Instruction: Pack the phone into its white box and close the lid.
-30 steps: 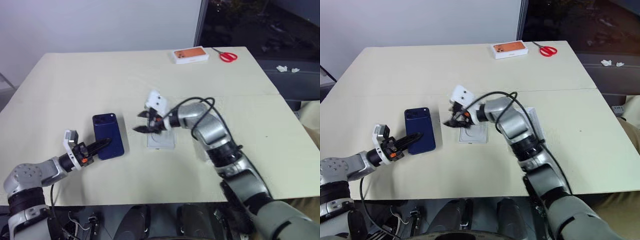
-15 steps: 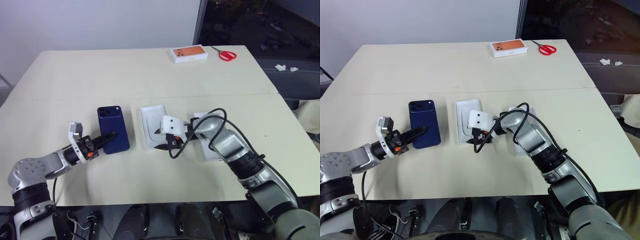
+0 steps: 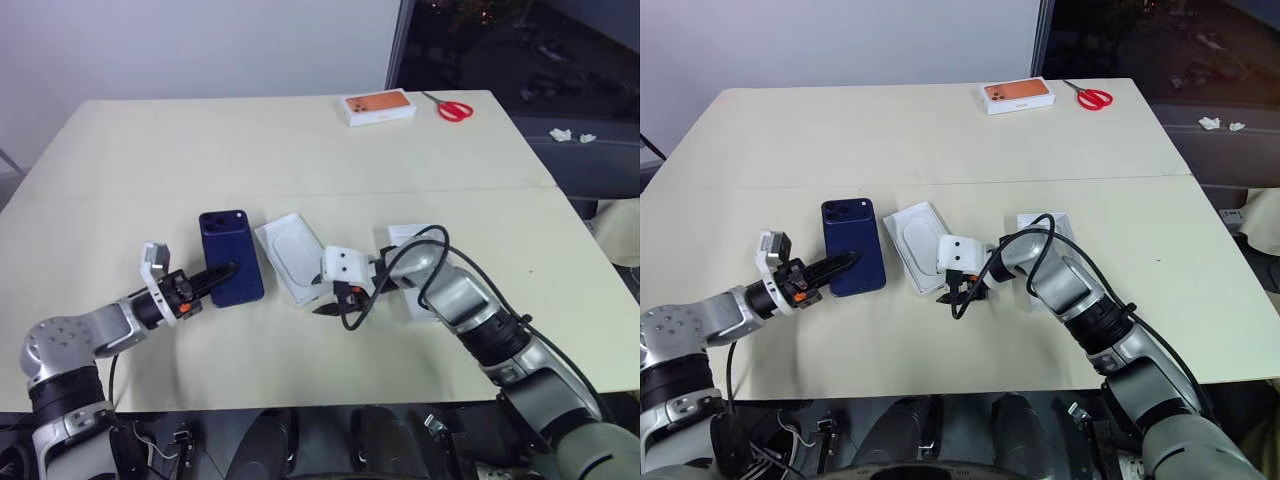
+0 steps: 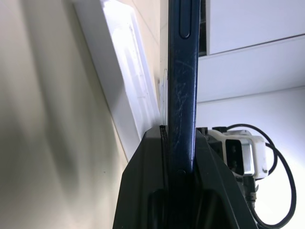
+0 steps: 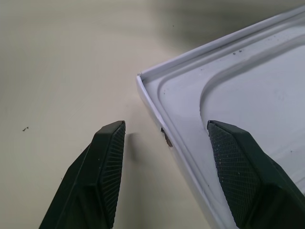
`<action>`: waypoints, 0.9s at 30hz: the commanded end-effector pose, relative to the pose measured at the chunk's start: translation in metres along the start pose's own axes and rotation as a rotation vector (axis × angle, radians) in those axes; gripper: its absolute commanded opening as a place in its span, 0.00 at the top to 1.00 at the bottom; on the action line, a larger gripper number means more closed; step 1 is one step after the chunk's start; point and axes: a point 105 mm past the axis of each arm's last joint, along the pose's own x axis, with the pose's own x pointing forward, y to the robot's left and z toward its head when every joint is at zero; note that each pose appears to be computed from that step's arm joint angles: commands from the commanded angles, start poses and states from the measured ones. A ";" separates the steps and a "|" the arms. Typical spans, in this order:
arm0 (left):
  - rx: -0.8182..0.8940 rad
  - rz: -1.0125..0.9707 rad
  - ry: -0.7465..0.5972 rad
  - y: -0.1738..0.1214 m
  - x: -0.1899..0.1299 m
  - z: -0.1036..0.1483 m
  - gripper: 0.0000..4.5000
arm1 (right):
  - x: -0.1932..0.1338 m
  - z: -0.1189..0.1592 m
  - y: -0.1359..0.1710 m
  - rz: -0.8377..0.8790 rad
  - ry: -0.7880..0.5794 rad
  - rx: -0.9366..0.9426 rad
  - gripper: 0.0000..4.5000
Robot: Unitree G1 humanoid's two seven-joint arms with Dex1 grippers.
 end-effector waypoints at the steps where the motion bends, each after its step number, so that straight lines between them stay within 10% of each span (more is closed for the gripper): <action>1: 0.046 -0.049 -0.027 -0.015 -0.004 0.008 1.00 | 0.000 0.008 -0.004 -0.005 -0.002 -0.057 0.37; 10: 0.043 -0.044 -0.019 -0.013 -0.001 0.006 1.00 | 0.010 0.003 -0.007 0.001 0.034 -0.104 0.37; 14: 0.037 -0.048 -0.020 -0.013 -0.001 0.006 1.00 | 0.011 0.005 -0.008 -0.001 0.024 -0.093 0.65; 27: 0.031 -0.040 -0.020 -0.010 -0.001 0.004 1.00 | 0.016 0.012 -0.011 -0.022 0.000 -0.015 0.65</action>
